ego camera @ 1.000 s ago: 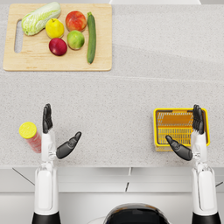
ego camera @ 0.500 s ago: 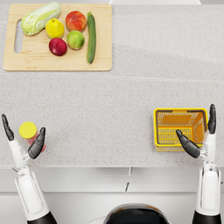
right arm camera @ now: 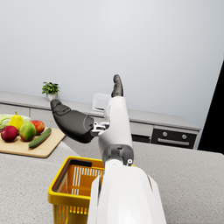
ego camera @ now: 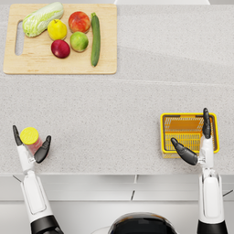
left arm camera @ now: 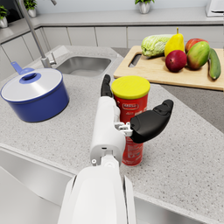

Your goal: Pick up the red potato chip and place it into the yellow basket

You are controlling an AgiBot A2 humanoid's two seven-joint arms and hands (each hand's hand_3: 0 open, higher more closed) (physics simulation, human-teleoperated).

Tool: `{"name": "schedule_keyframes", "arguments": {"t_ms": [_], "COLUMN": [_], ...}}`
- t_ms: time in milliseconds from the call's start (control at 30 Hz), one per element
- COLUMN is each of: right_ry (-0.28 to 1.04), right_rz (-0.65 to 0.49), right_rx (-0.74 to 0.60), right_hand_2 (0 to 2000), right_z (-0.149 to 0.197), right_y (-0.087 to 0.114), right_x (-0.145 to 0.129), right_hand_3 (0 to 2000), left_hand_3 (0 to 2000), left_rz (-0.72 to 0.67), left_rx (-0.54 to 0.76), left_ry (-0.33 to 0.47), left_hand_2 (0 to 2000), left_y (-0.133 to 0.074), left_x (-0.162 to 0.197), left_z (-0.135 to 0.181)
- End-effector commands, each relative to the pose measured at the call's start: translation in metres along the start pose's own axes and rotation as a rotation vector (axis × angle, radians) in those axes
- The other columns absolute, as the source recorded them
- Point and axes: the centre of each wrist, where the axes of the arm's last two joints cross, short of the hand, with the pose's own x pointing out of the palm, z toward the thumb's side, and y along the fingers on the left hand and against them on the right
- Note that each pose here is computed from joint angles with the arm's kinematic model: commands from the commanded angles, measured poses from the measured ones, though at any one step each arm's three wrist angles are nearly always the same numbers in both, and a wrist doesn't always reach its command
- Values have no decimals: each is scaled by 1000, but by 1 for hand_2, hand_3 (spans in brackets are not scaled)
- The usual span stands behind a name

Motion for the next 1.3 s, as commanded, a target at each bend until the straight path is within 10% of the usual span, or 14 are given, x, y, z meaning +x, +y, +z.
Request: {"name": "schedule_keyframes", "arguments": {"t_ms": [33, 133, 167, 300, 633, 1300], "right_ry": [-5, -7, -7, -14, -109, 28], "right_rz": [7, 1, -4, -2, 159, 370], "right_rx": [-5, 5, 5, 3, -43, -86], "right_hand_2": [0, 0, 0, 0, 0, 0], "right_z": [1, -1, -1, -1, 7, 10], "right_y": [-2, 1, 1, 2, -18, -24], "right_x": [2, 2, 1, 3, 59, 137], "right_hand_3": [0, 0, 0, 0, 0, 0], "left_hand_3": [980, 1960, 2000, 2000, 2000, 2000], "left_rz": [15, 31, 45, 5, -378, -900], "left_rx": [-28, -42, -42, 21, 708, 894], "left_ry": [-15, -33, -34, -18, 38, -90], "left_hand_2": [2000, 2000, 2000, 2000, 2000, 2000], "left_y": [12, 20, 20, 17, -37, -108], "left_x": [-4, -8, -8, 3, 77, 219], "left_z": [-3, -3, -3, 10, 184, 228]}}
